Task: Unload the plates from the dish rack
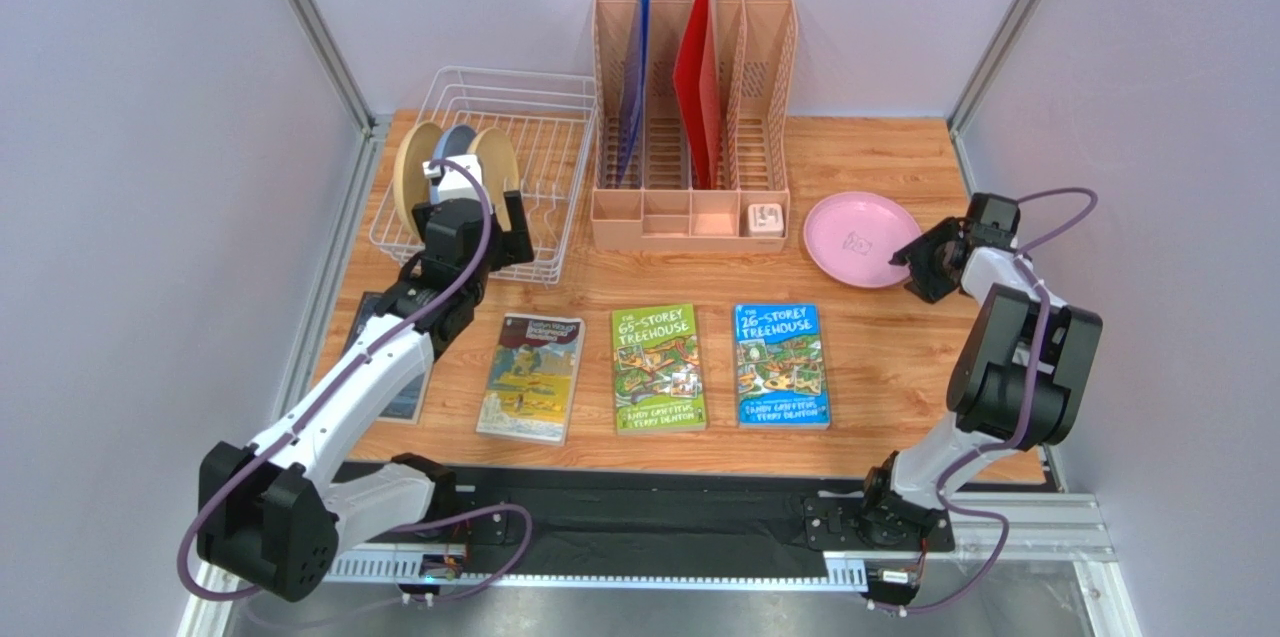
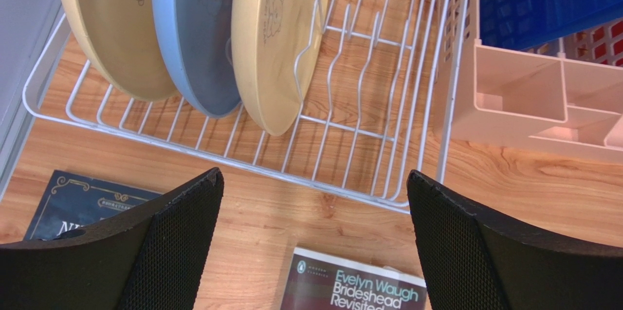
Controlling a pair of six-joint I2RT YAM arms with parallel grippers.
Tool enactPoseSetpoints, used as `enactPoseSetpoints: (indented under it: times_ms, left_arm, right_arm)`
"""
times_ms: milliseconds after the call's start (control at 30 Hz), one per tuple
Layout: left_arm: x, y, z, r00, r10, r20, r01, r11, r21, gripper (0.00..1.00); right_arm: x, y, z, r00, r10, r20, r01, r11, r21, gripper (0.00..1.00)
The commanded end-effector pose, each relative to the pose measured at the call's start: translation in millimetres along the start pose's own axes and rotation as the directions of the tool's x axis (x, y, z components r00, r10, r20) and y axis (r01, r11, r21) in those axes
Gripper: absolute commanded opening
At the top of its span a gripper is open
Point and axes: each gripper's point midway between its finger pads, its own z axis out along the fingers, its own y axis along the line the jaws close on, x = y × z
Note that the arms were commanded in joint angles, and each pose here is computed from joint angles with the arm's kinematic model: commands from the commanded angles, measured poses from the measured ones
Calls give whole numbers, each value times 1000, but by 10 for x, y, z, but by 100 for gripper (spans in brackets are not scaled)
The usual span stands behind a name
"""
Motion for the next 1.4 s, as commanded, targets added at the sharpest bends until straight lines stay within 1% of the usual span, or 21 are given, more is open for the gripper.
enactPoseSetpoints:
  times_ms: [0, 100, 133, 200, 333, 400, 433, 567, 633, 667, 833, 900, 1000, 1033, 1100, 1133, 1200, 1233, 1300, 1333, 1367]
  left_arm:
    - [-141, -19, 87, 999, -13, 32, 13, 1000, 14, 100]
    - [-145, 16, 144, 1000, -16, 25, 16, 1000, -3, 100]
    - [-143, 40, 162, 1000, -15, 24, 15, 1000, -14, 100]
    - [-186, 89, 220, 999, -17, 36, 19, 999, -35, 100]
    - [-273, 166, 336, 998, -9, 57, 14, 996, -87, 97]
    - [-280, 202, 412, 998, 13, 66, -5, 993, -118, 95]
    - [-338, 190, 447, 996, 10, 92, 1, 993, -118, 93]
    - [-340, 148, 620, 996, 40, 83, -29, 991, -127, 84]
    - [-345, 171, 678, 996, 48, 80, -36, 988, -151, 78]
    - [-328, 167, 722, 996, 51, 73, -38, 986, -160, 76]
    - [-327, 294, 801, 994, 36, 99, -10, 968, -252, 69]
    - [-291, 363, 839, 994, 48, 94, -18, 954, -298, 63]
    - [-259, 420, 913, 993, 73, 88, -39, 940, -340, 59]
    - [-253, 420, 926, 993, 79, 86, -44, 938, -345, 53]
    - [-237, 448, 942, 993, 87, 84, -51, 931, -362, 46]
    - [-244, 457, 945, 992, 84, 94, -44, 929, -368, 39]
    - [-205, 471, 941, 991, 96, 91, -55, 927, -372, 34]
    - [-211, 471, 947, 990, 96, 99, -53, 928, -369, 23]
    - [-198, 490, 926, 990, 97, 103, -52, 926, -373, 15]
    - [-214, 486, 923, 989, 96, 113, -47, 927, -373, 3]
    - [-197, 501, 900, 988, 97, 116, -47, 925, -377, 0]
  right_arm:
    - [-306, 195, -230, 991, -52, 122, 53, 999, -4, 53]
    - [-335, 185, -331, 986, -81, 144, 76, 996, 38, 54]
    - [-390, 183, -420, 980, -93, 178, 84, 995, 58, 54]
    - [-390, 203, -530, 970, -121, 210, 106, 991, 82, 54]
    - [-335, 407, -877, 946, -170, 276, 166, 985, 37, 54]
    - [-252, 508, -959, 942, -187, 280, 192, 981, 8, 55]
    - [-241, 550, -1006, 938, -190, 290, 199, 980, -3, 55]
    - [-143, 766, -1211, 924, -219, 314, 250, 966, -62, 55]
    - [-105, 795, -1250, 924, -226, 309, 260, 963, -74, 55]
    - [-80, 824, -1278, 922, -230, 310, 268, 960, -83, 55]
    - [23, 913, -1428, 909, -268, 319, 316, 942, -112, 55]
    - [54, 914, -1471, 907, -276, 319, 327, 938, -117, 55]
    - [105, 897, -1486, 906, -288, 310, 339, 933, -125, 55]
    - [122, 881, -1483, 907, -288, 308, 339, 932, -125, 55]
    - [137, 873, -1478, 906, -291, 309, 343, 930, -129, 55]
    - [141, 864, -1475, 906, -291, 308, 343, 931, -127, 55]
    - [162, 845, -1443, 907, -295, 302, 344, 931, -124, 55]
    - [166, 840, -1432, 907, -295, 300, 344, 931, -123, 55]
    - [189, 808, -1386, 909, -301, 287, 345, 932, -114, 55]
    - [196, 801, -1374, 910, -301, 284, 343, 932, -113, 55]
    - [203, 799, -1361, 910, -304, 282, 345, 932, -112, 55]
